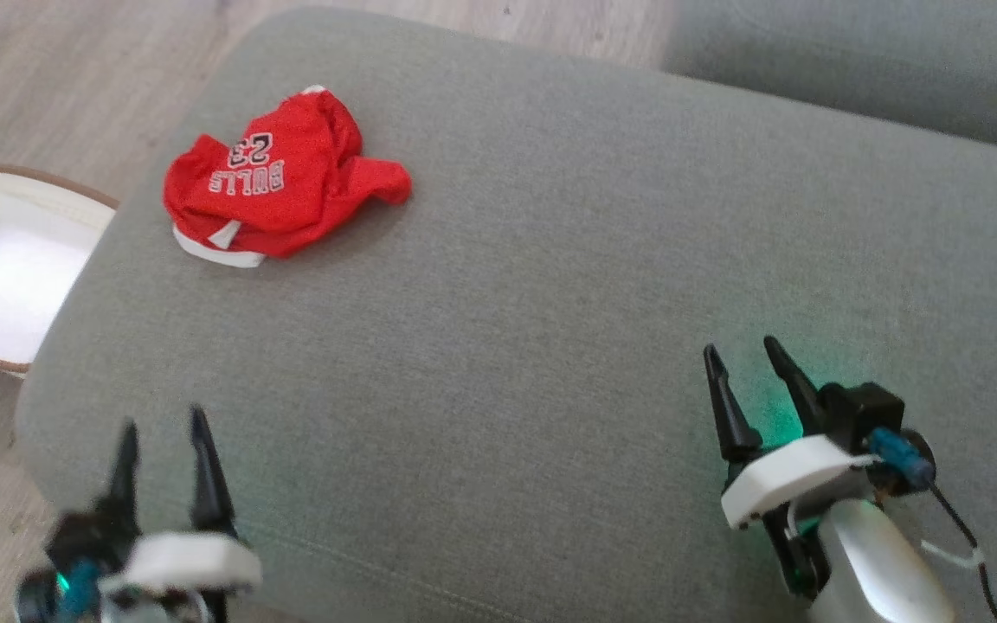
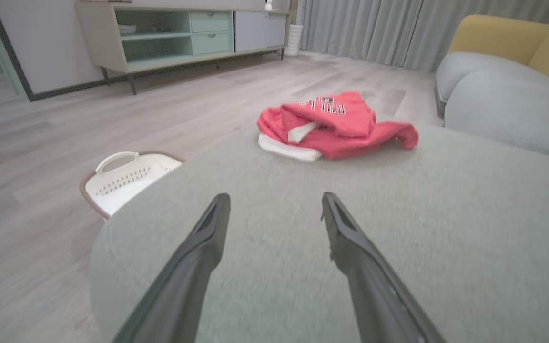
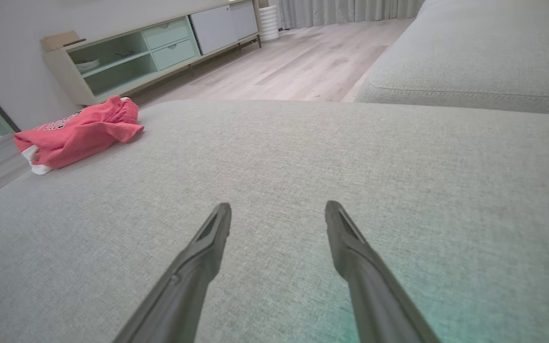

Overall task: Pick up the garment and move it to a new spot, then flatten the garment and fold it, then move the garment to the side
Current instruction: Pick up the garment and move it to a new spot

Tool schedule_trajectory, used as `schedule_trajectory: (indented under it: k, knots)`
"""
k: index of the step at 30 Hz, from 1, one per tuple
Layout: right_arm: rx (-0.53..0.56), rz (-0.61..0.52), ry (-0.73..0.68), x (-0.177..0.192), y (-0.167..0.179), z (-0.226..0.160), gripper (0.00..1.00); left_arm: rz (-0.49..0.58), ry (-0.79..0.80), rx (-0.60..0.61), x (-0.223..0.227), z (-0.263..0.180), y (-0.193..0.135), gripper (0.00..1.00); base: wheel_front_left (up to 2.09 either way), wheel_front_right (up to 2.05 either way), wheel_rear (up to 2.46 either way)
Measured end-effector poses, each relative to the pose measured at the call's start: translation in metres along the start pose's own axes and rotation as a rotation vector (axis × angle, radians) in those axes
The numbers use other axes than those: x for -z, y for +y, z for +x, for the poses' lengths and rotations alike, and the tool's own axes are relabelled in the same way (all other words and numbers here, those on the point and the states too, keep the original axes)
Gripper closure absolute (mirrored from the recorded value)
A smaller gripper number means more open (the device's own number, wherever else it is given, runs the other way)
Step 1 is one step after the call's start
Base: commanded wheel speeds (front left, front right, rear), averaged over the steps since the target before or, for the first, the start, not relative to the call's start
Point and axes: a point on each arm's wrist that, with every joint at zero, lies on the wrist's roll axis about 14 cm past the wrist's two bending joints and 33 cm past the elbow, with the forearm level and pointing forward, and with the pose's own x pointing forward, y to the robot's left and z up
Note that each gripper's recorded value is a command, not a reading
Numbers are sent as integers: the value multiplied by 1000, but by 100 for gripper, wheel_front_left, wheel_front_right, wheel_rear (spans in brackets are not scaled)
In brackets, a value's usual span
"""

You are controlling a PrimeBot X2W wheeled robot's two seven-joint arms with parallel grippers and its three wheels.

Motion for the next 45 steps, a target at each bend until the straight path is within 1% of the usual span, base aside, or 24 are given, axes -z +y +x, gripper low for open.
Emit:
schedule_trajectory:
  k: [5,9,11,15,16,18,20,23,27,32,34,36,37,38,41,45]
  knots:
    - [22,8,-28,-7,-14,10,0,23,-165,59,-64,49,-17,0,0,0,0]
    - [37,8,-32,-5,-23,14,0,85,-249,123,-106,88,-33,0,0,0,0]
    - [45,14,-33,-2,-28,15,0,125,-254,155,-115,107,-40,0,0,0,0]
    - [61,14,-57,-7,-40,21,0,148,-233,209,-119,143,-61,0,0,0,0]
    - [61,14,-57,-7,-40,21,0,148,-233,209,-119,143,-61,0,0,0,0]
    - [77,7,-71,-10,-49,23,0,165,-215,250,-119,159,-75,0,0,0,0]
    - [96,9,-70,-8,-59,23,0,166,-183,278,-112,173,-86,0,0,0,0]
    - [130,6,-54,1,-75,19,0,173,-91,301,-85,189,-98,0,0,0,0]
    - [163,2,-61,2,-91,18,0,188,78,283,-38,203,-95,0,0,0,0]
    - [193,-2,-71,2,-106,18,0,166,284,242,20,205,-91,0,0,0,0]
    - [206,-1,-69,3,-111,16,0,159,345,229,35,204,-90,0,0,0,0]
    - [212,-1,-72,3,-114,15,0,149,358,219,37,207,-90,0,0,0,0]
    - [214,-1,-73,3,-114,15,0,143,358,216,36,208,-91,26,0,0,0]
    - [217,-1,-74,2,-115,15,0,145,361,212,35,208,-90,100,0,0,0]
    - [218,-3,-75,0,-115,14,0,162,333,224,28,206,-90,100,0,0,0]
    - [215,-8,-75,-4,-112,12,0,183,233,264,3,207,-99,100,0,0,0]
